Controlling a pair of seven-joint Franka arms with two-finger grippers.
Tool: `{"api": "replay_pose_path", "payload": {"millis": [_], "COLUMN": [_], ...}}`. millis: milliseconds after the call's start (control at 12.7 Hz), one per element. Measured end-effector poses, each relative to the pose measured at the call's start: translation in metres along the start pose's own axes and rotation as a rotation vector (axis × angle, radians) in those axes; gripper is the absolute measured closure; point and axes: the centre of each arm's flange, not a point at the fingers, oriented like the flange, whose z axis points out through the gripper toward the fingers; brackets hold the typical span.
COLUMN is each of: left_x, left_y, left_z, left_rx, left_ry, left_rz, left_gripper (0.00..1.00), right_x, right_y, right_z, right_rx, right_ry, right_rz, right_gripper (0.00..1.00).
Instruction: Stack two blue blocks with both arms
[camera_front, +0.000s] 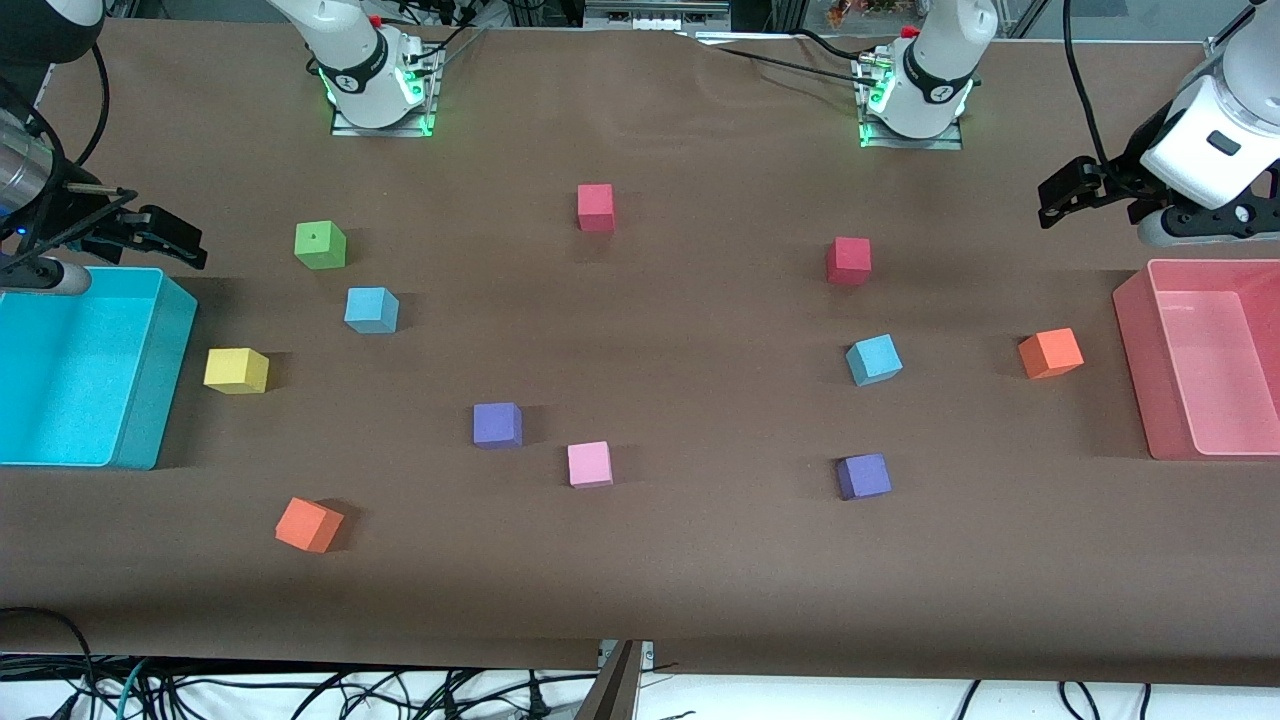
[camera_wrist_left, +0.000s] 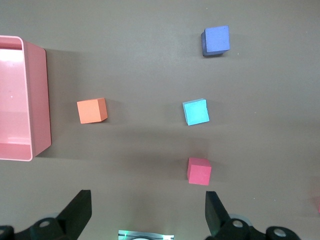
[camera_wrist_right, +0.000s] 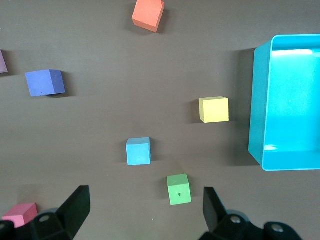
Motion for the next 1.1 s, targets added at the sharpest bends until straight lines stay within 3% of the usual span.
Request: {"api": "replay_pose_path", "payload": {"millis": [708,1102], "left_x": [-0.0019,-0.0020], "left_y": [0.0029,0.0031], "left_z": [-0.0031,-0.0037], "left_rx": [0.001,0.001], "left_ry": [-0.003,-0.002], "left_rz": [0.005,0.005], "left_gripper": [0.00,0.00], "right_x": [-0.0007,-0.0093], "right_y": [-0.0021,-0.0054], "right_z": [0.0004,0.0078], "right_rx": [-0.001,-0.007], "right_ry": [-0.005,-0.085], "right_rz": [-0.004,-0.014], "right_gripper": [0.00,0.00]}}
